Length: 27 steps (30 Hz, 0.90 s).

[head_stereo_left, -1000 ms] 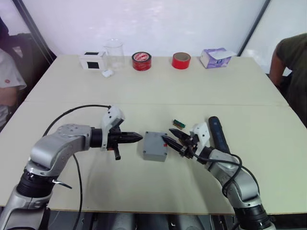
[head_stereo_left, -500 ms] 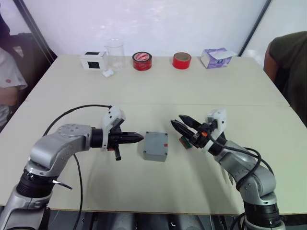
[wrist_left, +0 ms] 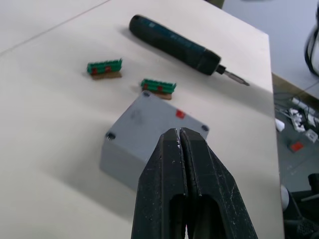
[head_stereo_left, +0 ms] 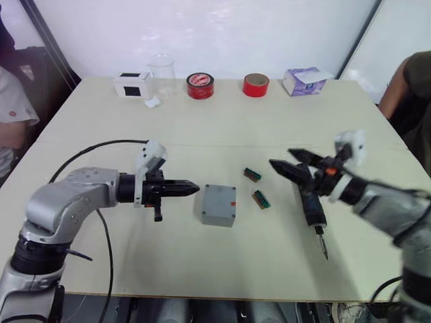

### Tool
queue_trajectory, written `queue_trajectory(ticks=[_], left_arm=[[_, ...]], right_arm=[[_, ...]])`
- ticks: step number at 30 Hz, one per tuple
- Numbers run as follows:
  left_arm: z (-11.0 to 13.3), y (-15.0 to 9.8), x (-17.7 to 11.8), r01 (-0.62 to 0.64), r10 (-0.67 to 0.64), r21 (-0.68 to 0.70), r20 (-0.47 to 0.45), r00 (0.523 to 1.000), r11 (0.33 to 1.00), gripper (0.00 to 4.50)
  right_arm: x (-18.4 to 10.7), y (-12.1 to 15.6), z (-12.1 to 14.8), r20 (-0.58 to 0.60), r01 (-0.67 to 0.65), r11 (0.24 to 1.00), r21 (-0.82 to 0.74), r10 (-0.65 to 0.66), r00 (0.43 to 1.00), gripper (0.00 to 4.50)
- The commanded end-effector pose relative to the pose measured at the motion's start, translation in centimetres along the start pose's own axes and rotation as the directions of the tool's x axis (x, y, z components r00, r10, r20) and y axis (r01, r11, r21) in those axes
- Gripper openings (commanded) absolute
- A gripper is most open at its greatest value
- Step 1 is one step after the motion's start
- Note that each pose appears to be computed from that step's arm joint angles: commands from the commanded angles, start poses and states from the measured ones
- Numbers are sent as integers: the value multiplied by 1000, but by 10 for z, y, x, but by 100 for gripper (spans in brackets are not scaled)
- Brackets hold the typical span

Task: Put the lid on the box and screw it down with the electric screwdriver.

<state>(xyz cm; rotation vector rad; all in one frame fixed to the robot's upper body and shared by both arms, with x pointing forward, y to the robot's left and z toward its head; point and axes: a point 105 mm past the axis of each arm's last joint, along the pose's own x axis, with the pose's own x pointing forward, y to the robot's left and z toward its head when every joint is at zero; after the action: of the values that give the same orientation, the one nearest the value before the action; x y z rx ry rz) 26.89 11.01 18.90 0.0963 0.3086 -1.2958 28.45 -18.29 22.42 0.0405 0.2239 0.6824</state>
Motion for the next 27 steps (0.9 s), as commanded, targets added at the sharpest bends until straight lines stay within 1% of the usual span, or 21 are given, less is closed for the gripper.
queue_trajectory(ticks=[1,2,3,5,7,9,11,13,19,27], left_arm=[[15,-15,5,67,-68,127,4,998,990,0],[17,-16,7,75,-76,145,2,997,987,0],[18,-18,9,88,-89,166,-3,996,982,0],[19,-23,12,119,-119,196,-11,993,973,0],[20,-29,14,154,-153,232,-20,988,960,0],[19,-33,16,171,-169,264,-31,985,949,0],[17,-35,19,178,-174,284,-41,984,942,0],[15,-37,22,181,-176,290,-41,983,940,0],[10,-40,23,140,-145,264,0,989,954,0],[8,-38,25,77,-87,235,35,996,969,0]], right_arm=[[-19,-9,-2,-289,8,997,81,16,957,444],[-27,-13,-9,-408,35,995,94,7,913,444],[-34,-17,-15,-497,62,992,113,2,868,444],[-40,-24,-19,-572,107,984,141,-7,820,444],[-39,-38,-29,-633,183,972,144,-52,772,444],[-38,-45,-39,-685,227,959,173,-48,727,444],[-37,-47,-46,-717,234,952,198,-22,697,444],[-36,-51,-51,-743,257,945,200,-25,669,444],[-27,-59,-75,-822,291,940,177,-22,569,444],[-14,-64,-101,-867,309,937,166,-11,499,444]])
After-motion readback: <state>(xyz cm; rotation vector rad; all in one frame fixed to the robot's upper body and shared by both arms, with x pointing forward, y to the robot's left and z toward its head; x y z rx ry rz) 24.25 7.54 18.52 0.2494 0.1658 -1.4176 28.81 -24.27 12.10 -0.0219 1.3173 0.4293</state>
